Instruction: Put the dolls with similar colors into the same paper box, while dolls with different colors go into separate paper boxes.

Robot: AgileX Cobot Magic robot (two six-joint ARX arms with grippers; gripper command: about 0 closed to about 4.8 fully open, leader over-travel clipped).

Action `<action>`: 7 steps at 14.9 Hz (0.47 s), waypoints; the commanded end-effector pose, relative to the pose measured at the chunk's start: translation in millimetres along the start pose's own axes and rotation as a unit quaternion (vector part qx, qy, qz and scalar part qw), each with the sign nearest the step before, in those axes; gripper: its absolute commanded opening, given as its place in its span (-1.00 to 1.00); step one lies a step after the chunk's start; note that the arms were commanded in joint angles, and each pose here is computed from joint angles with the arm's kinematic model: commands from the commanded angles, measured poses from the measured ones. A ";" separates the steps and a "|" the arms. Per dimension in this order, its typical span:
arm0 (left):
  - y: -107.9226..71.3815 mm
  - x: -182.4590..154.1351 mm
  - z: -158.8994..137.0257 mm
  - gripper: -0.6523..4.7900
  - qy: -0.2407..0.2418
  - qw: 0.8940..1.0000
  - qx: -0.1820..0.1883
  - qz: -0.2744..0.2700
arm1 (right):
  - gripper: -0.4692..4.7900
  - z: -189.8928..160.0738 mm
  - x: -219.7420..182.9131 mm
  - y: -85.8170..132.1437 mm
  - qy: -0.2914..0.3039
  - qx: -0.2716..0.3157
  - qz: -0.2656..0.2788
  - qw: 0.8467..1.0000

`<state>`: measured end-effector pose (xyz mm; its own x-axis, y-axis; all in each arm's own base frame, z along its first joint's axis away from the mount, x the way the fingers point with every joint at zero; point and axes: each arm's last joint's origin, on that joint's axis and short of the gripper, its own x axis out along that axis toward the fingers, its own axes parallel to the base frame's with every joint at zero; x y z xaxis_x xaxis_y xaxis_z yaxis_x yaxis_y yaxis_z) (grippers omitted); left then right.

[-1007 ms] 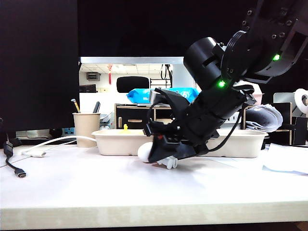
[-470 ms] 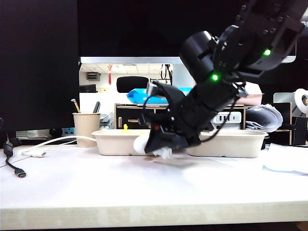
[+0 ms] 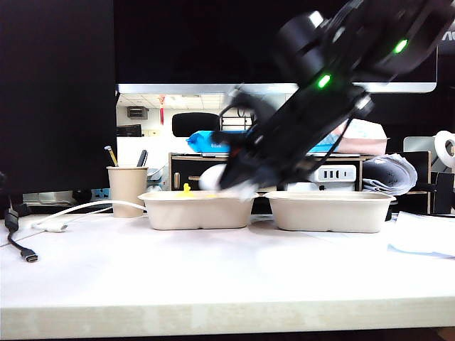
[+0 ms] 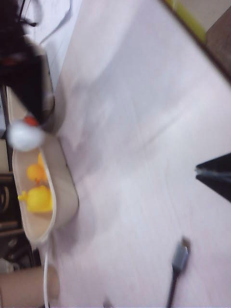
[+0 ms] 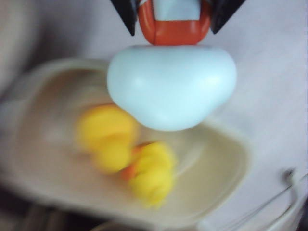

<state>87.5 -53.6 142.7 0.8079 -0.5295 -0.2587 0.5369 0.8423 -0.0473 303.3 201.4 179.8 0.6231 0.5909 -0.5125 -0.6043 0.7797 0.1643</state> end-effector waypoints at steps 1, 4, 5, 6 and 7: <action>-7.5 -0.1 0.5 -0.78 -0.002 0.999 0.011 -0.036 | -0.43 13.5 -19.3 -7.9 -0.008 0.007 -0.015 1.000; -19.1 -1.1 -0.5 -0.78 0.002 0.996 0.026 -0.090 | -0.43 21.7 -34.2 -20.7 -0.016 -0.007 -0.055 0.998; -20.9 -1.4 -0.6 -0.78 0.002 0.995 0.028 -0.099 | -0.43 22.4 -35.9 -24.4 -0.017 -0.006 -0.064 0.998; -23.8 -1.8 -1.0 -0.78 0.003 0.993 0.032 -0.113 | -0.43 22.8 -38.2 -33.4 -0.019 -0.001 -0.079 0.997; -25.8 -1.3 -2.2 -0.78 0.011 0.992 0.035 -0.121 | -0.43 22.3 -39.9 -40.3 -0.017 0.003 -0.102 0.995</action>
<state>72.3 -73.1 142.3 0.6559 -0.7075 -0.2631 0.7236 0.6886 -0.0477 311.9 154.4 207.9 0.7212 0.4548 -0.5225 -0.4858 0.8698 0.0866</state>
